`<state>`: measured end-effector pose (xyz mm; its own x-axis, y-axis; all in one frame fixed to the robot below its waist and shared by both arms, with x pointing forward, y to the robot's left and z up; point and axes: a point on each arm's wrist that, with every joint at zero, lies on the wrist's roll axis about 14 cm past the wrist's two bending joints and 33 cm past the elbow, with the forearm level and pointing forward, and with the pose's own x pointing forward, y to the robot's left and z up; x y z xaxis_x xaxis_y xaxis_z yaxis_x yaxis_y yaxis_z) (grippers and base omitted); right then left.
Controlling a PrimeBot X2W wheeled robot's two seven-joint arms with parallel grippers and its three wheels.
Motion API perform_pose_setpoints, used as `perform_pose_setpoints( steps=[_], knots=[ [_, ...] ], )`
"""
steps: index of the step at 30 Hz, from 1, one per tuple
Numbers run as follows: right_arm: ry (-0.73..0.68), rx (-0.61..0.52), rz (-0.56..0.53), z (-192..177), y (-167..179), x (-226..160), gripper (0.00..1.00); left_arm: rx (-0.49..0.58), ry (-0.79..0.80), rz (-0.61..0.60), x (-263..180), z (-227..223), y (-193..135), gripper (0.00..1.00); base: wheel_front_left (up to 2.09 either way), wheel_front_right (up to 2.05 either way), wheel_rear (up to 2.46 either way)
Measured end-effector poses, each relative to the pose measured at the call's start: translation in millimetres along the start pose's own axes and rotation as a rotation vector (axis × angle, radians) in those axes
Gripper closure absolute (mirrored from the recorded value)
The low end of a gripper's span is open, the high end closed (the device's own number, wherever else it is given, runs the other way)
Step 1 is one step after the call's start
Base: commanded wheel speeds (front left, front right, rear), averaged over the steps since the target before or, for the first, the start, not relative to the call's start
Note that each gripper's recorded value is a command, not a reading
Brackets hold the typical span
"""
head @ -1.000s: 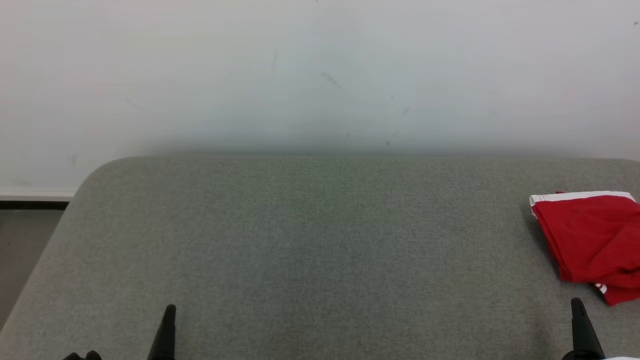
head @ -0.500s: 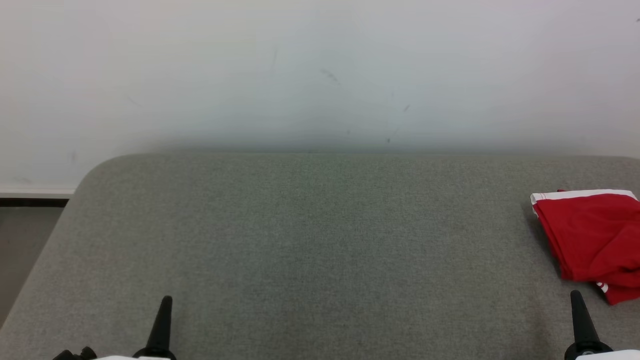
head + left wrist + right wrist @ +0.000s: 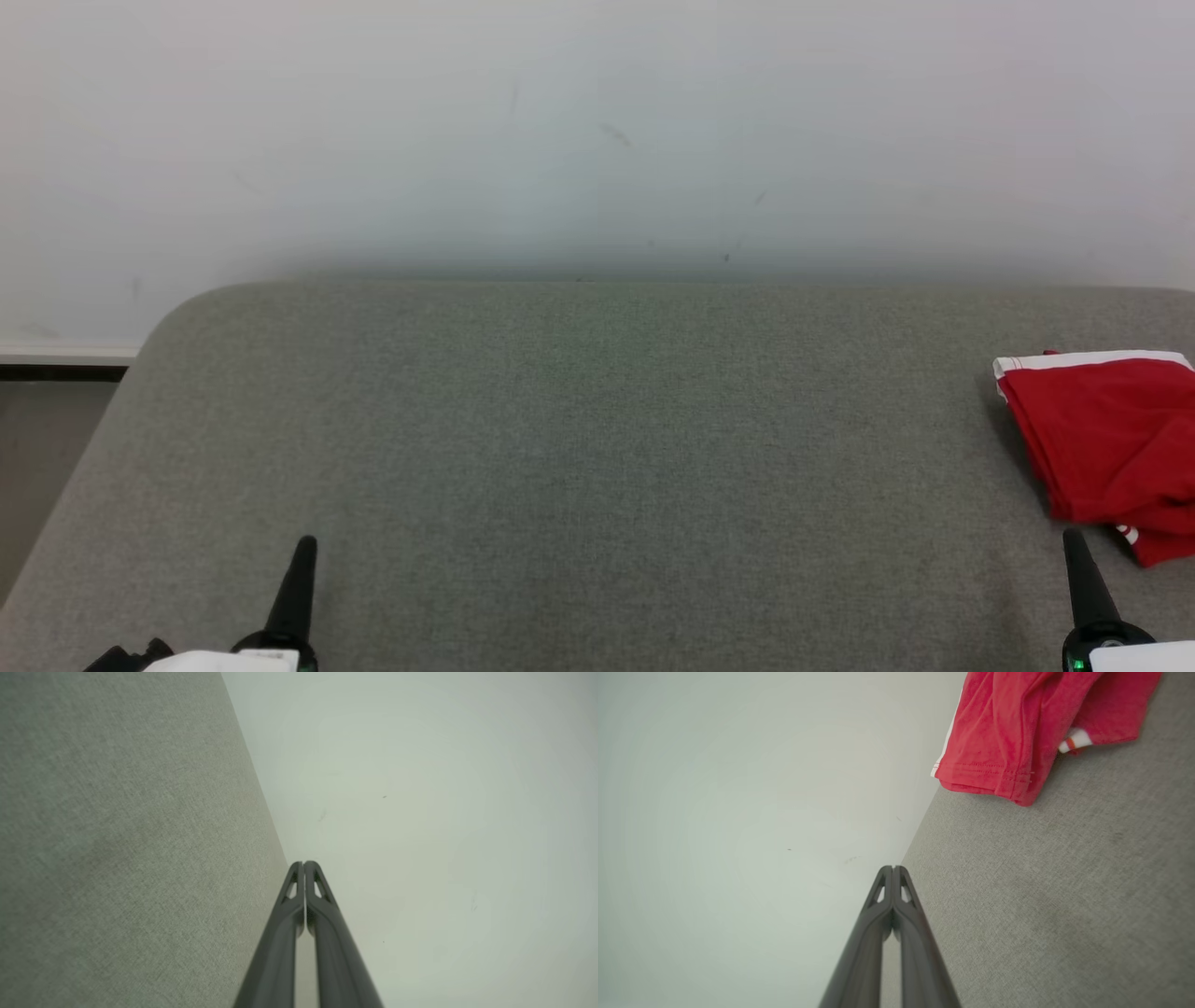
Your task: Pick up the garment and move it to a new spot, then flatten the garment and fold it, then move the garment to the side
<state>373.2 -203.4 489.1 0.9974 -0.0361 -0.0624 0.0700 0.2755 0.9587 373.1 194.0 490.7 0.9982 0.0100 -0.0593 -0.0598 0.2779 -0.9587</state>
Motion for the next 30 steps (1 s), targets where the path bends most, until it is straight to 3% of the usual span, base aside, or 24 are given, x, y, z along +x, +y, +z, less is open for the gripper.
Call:
perform_pose_setpoints(
  steps=[30],
  knots=[
    [0.024, 0.227, 0.044, -1, 13, 11, 1.00, -0.222, 0.004, -0.038, 11, 7, -10, 1.00, 0.00, 0.00, 0.00]
  ],
)
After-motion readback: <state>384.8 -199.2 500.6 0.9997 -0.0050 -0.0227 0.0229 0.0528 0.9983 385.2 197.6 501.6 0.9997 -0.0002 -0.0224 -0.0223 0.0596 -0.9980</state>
